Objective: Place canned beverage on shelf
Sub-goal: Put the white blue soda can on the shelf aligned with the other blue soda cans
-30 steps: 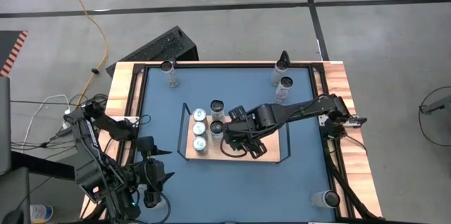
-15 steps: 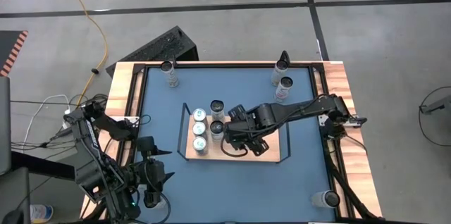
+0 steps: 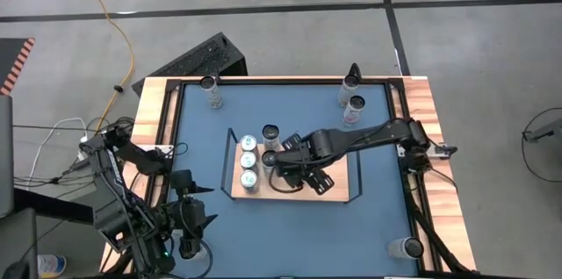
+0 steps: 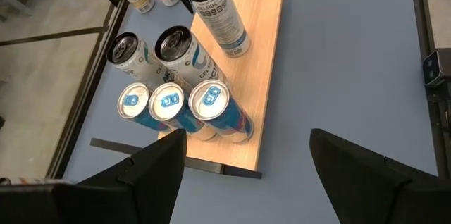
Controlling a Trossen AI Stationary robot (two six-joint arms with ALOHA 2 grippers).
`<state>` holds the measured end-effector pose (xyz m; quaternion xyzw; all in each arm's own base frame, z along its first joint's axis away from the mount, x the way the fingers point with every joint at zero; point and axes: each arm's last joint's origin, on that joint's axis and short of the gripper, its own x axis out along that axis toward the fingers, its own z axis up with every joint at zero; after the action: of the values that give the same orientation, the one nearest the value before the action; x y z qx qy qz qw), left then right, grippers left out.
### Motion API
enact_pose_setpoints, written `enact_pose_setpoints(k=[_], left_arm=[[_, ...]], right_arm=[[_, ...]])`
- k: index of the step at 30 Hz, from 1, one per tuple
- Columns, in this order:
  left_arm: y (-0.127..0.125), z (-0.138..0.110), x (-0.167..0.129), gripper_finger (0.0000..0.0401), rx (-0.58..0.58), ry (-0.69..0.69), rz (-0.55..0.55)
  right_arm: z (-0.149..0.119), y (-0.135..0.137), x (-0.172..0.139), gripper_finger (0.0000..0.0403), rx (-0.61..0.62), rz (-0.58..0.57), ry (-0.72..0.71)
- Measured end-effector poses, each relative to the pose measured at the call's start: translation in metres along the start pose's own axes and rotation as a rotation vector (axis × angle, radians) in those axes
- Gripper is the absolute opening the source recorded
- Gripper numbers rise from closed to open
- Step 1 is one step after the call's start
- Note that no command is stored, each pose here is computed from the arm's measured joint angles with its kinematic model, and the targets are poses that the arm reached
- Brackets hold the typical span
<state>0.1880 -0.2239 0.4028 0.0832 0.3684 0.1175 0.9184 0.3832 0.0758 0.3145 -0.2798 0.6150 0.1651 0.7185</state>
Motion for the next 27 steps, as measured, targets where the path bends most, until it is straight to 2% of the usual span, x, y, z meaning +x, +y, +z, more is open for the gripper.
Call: enact_pose_setpoints(k=[4,8,16,21,27], left_arm=[[0.0,0.0,0.0,0.0286,0.0,0.0,0.0],[0.0,0.0,0.0,0.0286,-0.001,0.0,0.0],[0.0,0.0,0.0,0.0286,0.0,0.0,0.0],[0.0,0.0,0.0,0.0286,0.008,0.0,0.0],[0.0,0.0,0.0,0.0286,0.02,0.0,0.0]], right_arm=[[0.001,0.0,0.005,0.0315,0.038,-0.016,0.029],[0.002,-0.001,0.004,0.0293,0.134,-0.025,0.019],[0.002,0.002,0.001,0.0271,0.459,-0.035,0.016],[0.006,0.007,0.002,0.027,0.72,-0.042,-0.004],[0.011,0.012,0.001,0.0269,0.906,-0.041,-0.033]])
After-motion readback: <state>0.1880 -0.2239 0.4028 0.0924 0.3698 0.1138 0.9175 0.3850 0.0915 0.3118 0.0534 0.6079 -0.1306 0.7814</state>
